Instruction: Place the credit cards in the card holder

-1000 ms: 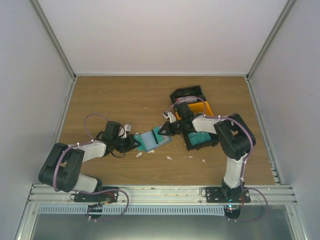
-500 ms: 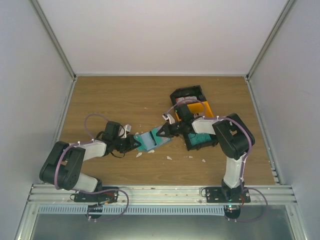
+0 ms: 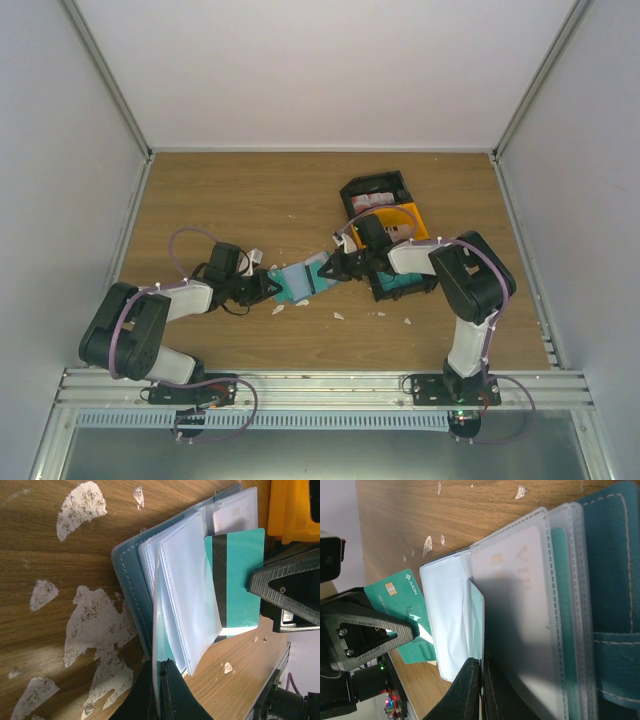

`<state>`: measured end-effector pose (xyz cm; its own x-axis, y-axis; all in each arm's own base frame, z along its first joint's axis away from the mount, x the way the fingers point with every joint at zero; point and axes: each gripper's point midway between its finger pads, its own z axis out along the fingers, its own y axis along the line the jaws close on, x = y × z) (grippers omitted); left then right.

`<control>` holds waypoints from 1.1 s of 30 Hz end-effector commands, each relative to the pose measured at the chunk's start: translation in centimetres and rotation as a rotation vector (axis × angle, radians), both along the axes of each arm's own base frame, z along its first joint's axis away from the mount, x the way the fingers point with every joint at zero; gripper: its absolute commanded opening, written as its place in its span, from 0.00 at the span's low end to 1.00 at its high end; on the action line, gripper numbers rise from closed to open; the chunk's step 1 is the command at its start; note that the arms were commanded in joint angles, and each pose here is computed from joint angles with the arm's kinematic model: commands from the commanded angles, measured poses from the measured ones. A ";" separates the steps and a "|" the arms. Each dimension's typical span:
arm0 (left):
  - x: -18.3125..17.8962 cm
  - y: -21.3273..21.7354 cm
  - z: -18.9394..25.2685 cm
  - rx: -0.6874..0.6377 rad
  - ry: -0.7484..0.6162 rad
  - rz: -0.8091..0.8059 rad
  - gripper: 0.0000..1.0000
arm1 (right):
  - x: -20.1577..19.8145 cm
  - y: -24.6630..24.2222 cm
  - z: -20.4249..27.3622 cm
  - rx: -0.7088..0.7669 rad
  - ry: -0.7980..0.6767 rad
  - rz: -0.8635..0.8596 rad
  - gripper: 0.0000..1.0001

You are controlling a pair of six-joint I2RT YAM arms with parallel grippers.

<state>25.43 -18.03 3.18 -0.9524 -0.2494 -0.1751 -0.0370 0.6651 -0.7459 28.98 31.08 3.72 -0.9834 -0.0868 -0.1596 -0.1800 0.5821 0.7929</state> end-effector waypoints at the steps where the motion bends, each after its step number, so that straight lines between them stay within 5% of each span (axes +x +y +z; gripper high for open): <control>1: -0.4 0.4 -0.8 0.024 0.001 -0.001 0.00 | -0.3 0.1 -0.3 -0.008 0.017 -0.023 0.04; 33: -0.8 0.5 -1.3 0.025 0.011 -0.002 0.00 | -0.3 3.9 -1.0 0.045 0.033 0.095 0.07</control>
